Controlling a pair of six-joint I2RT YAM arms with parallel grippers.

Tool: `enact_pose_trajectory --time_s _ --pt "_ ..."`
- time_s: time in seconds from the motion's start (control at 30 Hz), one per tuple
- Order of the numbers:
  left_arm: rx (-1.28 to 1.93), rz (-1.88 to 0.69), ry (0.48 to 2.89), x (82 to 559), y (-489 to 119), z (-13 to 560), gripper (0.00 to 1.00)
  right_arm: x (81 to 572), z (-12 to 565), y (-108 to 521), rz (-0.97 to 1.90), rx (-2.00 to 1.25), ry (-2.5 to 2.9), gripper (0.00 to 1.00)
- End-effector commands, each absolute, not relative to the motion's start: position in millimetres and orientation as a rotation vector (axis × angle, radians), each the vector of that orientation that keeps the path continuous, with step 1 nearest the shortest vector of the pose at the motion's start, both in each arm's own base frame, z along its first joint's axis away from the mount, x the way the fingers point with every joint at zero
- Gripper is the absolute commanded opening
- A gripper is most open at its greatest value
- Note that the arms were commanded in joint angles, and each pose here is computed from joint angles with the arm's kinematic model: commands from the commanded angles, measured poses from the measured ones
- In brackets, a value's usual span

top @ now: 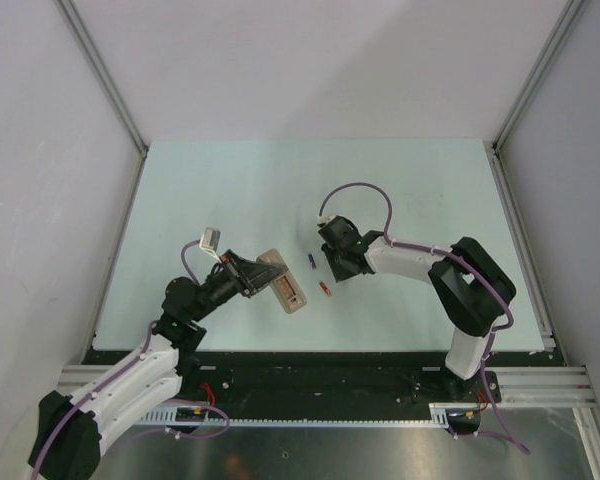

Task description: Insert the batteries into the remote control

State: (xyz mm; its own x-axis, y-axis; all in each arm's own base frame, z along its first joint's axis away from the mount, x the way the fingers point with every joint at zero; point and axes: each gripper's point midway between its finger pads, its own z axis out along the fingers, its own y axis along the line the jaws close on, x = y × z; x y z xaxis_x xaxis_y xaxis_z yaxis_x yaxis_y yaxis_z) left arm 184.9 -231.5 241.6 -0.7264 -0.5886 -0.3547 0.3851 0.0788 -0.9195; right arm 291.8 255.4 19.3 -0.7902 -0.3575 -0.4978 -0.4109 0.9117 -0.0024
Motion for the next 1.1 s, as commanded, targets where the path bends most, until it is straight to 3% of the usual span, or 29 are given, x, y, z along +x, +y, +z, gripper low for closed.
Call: enact_pose_trajectory --time_s 0.0,0.2,0.27,0.43,0.8,1.07 --pt "-0.171 -1.729 1.609 182.8 -228.6 245.9 0.0 283.1 0.5 245.2 0.062 -0.585 2.628 0.26" --pt "-0.169 -1.728 1.608 182.9 -228.6 247.0 0.0 282.4 4.3 240.7 0.039 -0.564 2.63 0.1" --pt "-0.166 -1.73 1.607 182.6 -229.2 248.4 0.0 281.4 6.1 240.1 0.032 -0.563 2.629 0.0" --pt "-0.16 -1.726 1.602 184.6 -230.0 252.2 0.0 267.4 58.5 249.6 0.125 -0.551 2.563 0.0" --pt "-0.167 -1.673 1.631 204.0 -237.0 254.3 0.0 147.8 243.5 246.7 0.446 -0.781 2.553 0.0" --pt "-0.158 -1.662 1.625 208.8 -240.3 259.6 0.0 96.3 287.4 285.7 0.537 -0.99 2.531 0.0"
